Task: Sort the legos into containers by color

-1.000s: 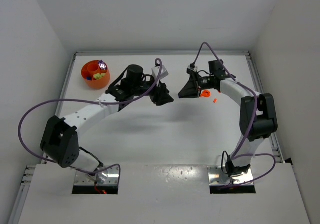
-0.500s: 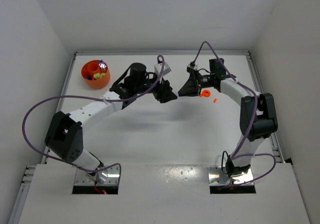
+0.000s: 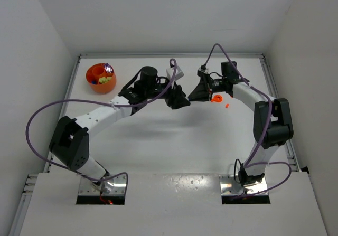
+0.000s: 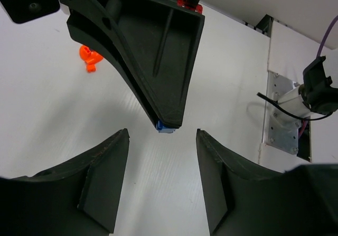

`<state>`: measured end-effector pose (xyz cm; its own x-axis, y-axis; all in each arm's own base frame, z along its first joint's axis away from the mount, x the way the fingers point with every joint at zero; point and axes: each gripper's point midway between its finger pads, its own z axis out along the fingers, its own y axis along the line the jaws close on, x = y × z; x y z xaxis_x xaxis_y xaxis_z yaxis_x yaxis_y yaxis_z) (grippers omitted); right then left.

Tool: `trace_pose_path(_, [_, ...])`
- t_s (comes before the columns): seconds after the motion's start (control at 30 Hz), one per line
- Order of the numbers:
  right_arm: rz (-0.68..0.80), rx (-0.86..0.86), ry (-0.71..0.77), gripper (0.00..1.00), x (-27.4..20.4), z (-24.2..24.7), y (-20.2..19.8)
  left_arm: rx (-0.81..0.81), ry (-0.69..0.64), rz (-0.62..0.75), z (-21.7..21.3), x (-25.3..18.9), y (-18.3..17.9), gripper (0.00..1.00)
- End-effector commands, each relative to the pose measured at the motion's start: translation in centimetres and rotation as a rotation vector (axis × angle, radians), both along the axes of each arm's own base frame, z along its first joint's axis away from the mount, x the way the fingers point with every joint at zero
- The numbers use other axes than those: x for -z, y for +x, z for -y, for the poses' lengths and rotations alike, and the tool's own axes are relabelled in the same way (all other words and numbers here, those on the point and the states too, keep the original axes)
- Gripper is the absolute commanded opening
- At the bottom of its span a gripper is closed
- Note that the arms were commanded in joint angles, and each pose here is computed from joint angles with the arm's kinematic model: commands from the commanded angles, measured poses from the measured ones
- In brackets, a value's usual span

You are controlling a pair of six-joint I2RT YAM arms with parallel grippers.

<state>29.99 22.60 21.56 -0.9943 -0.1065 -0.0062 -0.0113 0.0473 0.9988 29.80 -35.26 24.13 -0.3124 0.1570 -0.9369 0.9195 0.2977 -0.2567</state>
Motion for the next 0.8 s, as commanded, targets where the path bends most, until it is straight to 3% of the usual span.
trace_pose_path(0.0, [0.004, -0.056, 0.055, 0.03, -1.06, 0.26, -0.84, 0.020, -0.046, 0.049, 0.95, -2.15, 0.19, 0.59])
trace_pose_path(0.2, [0.005, -0.065, 0.055, 0.03, -0.86, 0.00, -1.09, 0.001, -0.047, 0.060, 0.93, -2.51, 0.61, 0.59])
trace_pose_path(0.47, [0.014, -0.066, 0.056, 0.03, -0.88, -0.01, -1.05, 0.010, -0.042, 0.052, 1.29, -2.10, 0.38, 0.50])
trace_pose_path(0.53, [0.014, -0.066, 0.056, 0.03, -0.88, -0.01, -1.05, 0.010, -0.042, 0.052, 1.29, -2.10, 0.38, 0.47])
trace_pose_path(0.67, [0.005, -0.065, 0.055, 0.03, -0.65, 0.01, -1.18, 0.019, -0.049, 0.058, 1.38, -2.31, 0.29, 0.32])
trace_pose_path(0.77, [0.005, -0.065, 0.055, 0.03, -0.65, 0.01, -1.18, 0.019, -0.049, 0.058, 1.38, -2.31, 0.29, 0.29])
